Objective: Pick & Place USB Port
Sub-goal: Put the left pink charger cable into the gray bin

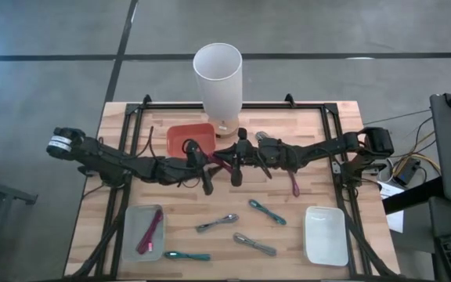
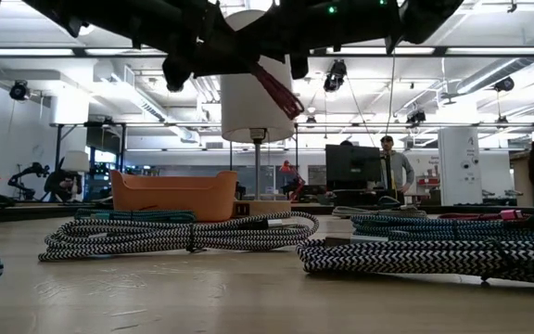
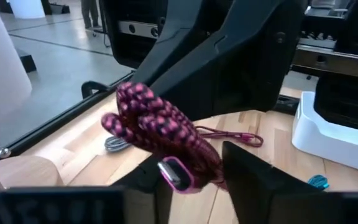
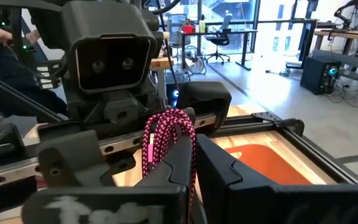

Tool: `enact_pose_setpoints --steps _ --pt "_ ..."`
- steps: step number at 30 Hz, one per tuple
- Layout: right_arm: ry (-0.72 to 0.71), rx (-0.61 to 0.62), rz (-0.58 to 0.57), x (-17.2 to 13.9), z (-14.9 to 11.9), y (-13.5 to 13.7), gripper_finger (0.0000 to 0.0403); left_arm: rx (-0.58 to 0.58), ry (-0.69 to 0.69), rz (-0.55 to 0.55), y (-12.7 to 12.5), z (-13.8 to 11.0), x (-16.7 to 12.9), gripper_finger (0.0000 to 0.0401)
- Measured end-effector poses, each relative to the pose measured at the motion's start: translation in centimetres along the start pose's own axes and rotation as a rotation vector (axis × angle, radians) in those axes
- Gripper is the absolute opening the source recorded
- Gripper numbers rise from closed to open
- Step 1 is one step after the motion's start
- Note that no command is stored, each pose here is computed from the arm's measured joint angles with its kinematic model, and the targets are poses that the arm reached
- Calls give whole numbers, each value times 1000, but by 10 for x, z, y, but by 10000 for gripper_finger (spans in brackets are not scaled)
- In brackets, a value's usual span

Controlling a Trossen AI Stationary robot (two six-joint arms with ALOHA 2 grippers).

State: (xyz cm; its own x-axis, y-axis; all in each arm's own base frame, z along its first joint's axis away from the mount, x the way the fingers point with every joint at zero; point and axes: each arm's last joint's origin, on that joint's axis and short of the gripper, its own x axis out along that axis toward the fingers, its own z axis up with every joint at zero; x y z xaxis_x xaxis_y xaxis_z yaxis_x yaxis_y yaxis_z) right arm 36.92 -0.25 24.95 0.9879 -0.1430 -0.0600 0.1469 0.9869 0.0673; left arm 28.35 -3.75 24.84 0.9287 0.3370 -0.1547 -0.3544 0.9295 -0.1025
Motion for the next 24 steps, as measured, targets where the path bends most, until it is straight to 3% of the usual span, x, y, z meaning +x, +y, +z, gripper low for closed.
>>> enact_pose_setpoints --steps 6,8,15,24 --pt "4 2 4 0 0 1 13 -6 7 6 1 -1 0 29" --pt "14 0 5 0 -2 1 13 0 19 7 1 -2 0 14" --pt "97 -13 -2 0 -9 0 13 -12 99 17 3 -11 0 22" --pt "104 -54 -13 -1 -10 0 13 -2 119 31 3 -13 -1 17"
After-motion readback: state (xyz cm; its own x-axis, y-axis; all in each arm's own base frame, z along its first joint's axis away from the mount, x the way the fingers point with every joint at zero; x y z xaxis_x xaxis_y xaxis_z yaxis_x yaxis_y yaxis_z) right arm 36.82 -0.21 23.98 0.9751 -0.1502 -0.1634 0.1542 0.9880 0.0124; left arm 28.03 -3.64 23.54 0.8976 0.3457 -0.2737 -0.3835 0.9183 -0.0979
